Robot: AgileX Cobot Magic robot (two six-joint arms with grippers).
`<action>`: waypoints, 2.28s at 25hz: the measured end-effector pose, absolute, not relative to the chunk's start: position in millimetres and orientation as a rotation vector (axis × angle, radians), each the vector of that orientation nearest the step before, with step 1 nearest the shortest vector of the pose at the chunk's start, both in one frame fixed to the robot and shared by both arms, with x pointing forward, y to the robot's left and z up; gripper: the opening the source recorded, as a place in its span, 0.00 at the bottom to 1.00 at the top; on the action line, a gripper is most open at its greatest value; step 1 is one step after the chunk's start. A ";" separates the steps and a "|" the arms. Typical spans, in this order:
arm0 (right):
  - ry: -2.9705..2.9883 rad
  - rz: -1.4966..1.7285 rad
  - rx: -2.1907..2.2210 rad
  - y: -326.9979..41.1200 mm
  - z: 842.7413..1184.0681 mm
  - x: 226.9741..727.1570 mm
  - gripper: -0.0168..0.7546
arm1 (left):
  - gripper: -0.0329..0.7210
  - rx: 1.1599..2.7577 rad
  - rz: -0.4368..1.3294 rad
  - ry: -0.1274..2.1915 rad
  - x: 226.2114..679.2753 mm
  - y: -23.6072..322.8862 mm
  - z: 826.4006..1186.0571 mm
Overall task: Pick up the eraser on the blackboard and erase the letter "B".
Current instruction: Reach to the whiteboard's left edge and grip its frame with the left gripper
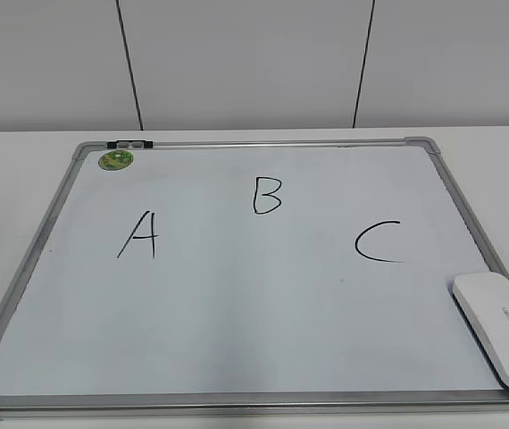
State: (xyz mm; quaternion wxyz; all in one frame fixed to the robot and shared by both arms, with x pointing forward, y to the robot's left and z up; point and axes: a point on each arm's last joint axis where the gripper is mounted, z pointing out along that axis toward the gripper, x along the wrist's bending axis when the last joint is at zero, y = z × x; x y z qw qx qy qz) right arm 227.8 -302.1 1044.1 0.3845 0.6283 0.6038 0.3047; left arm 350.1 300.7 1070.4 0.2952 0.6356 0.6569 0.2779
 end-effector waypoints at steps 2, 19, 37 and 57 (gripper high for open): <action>1.539 0.776 1.601 -302.1 1044.1 227.8 0.79 | 0.82 1.719 0.704 1.780 373.7 300.8 1069.3; 1.539 0.776 1.601 -302.1 1044.1 227.8 0.79 | 0.69 2.019 0.260 1.990 563.7 295.7 1034.0; 1.539 0.776 1.601 -302.1 1044.1 227.8 0.79 | 0.48 2.096 -0.020 2.073 668.6 291.4 929.7; 1.539 0.776 1.601 -302.1 1044.1 227.8 0.79 | 0.10 2.094 -0.116 2.104 685.6 289.9 897.9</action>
